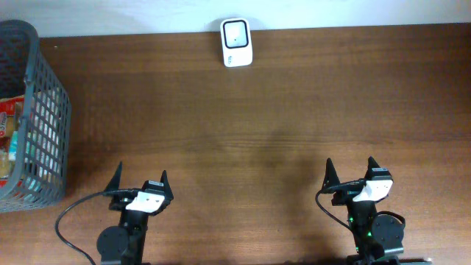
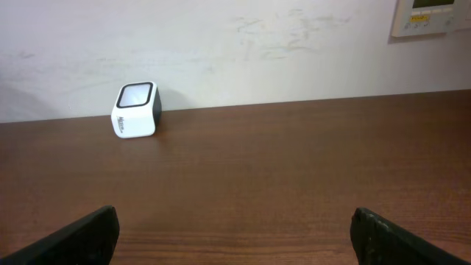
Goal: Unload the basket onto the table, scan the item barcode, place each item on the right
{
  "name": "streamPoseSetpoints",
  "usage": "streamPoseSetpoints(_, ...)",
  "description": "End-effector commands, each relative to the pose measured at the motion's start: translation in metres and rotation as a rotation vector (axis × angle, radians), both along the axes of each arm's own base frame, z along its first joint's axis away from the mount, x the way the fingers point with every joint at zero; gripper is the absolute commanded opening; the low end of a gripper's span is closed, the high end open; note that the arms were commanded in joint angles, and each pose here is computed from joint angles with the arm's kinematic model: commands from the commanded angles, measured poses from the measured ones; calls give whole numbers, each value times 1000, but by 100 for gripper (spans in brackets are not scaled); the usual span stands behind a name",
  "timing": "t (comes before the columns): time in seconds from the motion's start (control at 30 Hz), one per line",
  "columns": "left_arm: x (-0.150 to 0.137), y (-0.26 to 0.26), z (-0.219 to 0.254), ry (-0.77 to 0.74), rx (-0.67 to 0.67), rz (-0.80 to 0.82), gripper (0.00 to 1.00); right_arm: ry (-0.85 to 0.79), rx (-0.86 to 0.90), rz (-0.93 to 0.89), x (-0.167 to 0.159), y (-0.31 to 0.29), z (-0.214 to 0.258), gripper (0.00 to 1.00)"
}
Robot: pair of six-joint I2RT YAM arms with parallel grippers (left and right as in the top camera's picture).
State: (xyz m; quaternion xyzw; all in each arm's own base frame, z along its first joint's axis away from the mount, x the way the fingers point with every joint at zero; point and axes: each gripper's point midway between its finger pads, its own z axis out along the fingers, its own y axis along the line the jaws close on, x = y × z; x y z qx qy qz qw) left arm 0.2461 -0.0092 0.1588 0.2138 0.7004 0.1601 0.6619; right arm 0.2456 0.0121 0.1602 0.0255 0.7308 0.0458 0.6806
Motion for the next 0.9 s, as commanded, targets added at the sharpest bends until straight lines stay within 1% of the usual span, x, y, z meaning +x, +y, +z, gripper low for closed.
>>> streamPoseSetpoints(0.0, 0, 0, -2, 2, 16, 1, 99, 4, 2, 2, 0, 1, -3, 99)
streamPoseSetpoints(0.67, 0, 0, -1, 1, 16, 1, 99, 4, 2, 2, 0, 1, -3, 99)
streamPoseSetpoints(0.7, 0, 0, 9, -42, 17, 1, 99, 4, 2, 3, 0, 1, -3, 99)
streamPoseSetpoints(0.73, 0, 0, 11, -47, 17, 0, 99, 4, 2, 2, 0, 1, -3, 99)
streamPoseSetpoints(0.8, 0, 0, -2, 4, 16, 0, 99, 4, 2, 2, 0, 1, -3, 99)
streamPoseSetpoints(0.87, 0, 0, -2, 5, 16, 1, 99, 4, 2, 3, 0, 1, -3, 99)
